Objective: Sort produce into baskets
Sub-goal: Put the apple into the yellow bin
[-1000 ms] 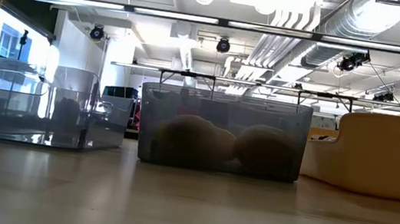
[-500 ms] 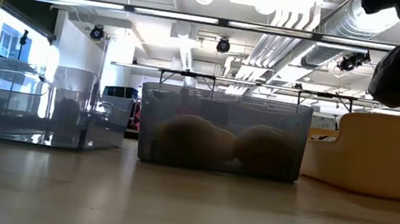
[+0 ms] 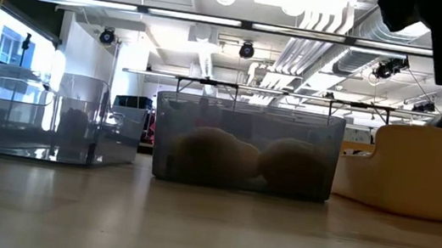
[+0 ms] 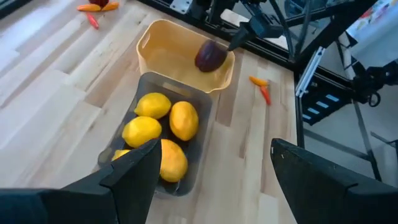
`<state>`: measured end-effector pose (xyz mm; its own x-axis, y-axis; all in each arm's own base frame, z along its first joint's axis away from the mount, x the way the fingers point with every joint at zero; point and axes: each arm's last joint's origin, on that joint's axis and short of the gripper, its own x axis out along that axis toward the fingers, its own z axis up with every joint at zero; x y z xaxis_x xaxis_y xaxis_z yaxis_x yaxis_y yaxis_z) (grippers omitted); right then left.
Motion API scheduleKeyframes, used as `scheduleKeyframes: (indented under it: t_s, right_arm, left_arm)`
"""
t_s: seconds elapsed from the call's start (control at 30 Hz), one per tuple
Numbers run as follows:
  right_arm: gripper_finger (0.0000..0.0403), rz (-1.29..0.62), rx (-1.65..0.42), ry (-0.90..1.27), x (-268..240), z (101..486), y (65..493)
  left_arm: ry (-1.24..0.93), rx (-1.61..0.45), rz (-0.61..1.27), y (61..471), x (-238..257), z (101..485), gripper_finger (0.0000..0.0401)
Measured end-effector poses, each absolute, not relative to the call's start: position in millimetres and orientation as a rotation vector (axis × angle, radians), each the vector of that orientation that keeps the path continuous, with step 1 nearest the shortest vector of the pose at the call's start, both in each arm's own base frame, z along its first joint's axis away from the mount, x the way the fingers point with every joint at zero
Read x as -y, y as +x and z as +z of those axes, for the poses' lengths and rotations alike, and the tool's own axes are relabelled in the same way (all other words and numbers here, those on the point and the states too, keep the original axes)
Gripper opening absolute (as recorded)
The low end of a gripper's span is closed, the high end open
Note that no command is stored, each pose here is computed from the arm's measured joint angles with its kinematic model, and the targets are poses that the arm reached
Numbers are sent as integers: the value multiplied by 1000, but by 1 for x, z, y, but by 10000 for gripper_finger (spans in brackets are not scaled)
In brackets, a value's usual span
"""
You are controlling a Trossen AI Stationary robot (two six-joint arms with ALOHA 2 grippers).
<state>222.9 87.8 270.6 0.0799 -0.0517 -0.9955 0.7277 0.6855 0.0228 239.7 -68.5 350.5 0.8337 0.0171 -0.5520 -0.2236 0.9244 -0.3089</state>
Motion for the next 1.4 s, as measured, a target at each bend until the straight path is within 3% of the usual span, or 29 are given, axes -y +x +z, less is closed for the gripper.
scheduleKeyframes:
  t_s: [0.17,0.4,0.57,0.77,1.17,1.4]
  right_arm:
    - [370,-631,-1453,729,-83,271,224]
    - [371,-711,-1388,857,-73,271,231]
    - [371,-1048,-1228,912,-35,271,232]
    - [371,-1412,-1124,818,27,274,219]
    - [371,-1495,-1013,838,142,261,196]
    - [371,-1501,-962,941,171,230,177]
  left_arm:
    - [-349,-556,117,228,65,358,289]
    - [-380,-386,103,210,51,385,289]
    - [-280,-349,126,199,41,392,289]
    - [-231,-331,211,204,31,392,289]
    - [-311,-418,585,250,-27,357,289]
    - [-490,-447,537,278,-89,332,289]
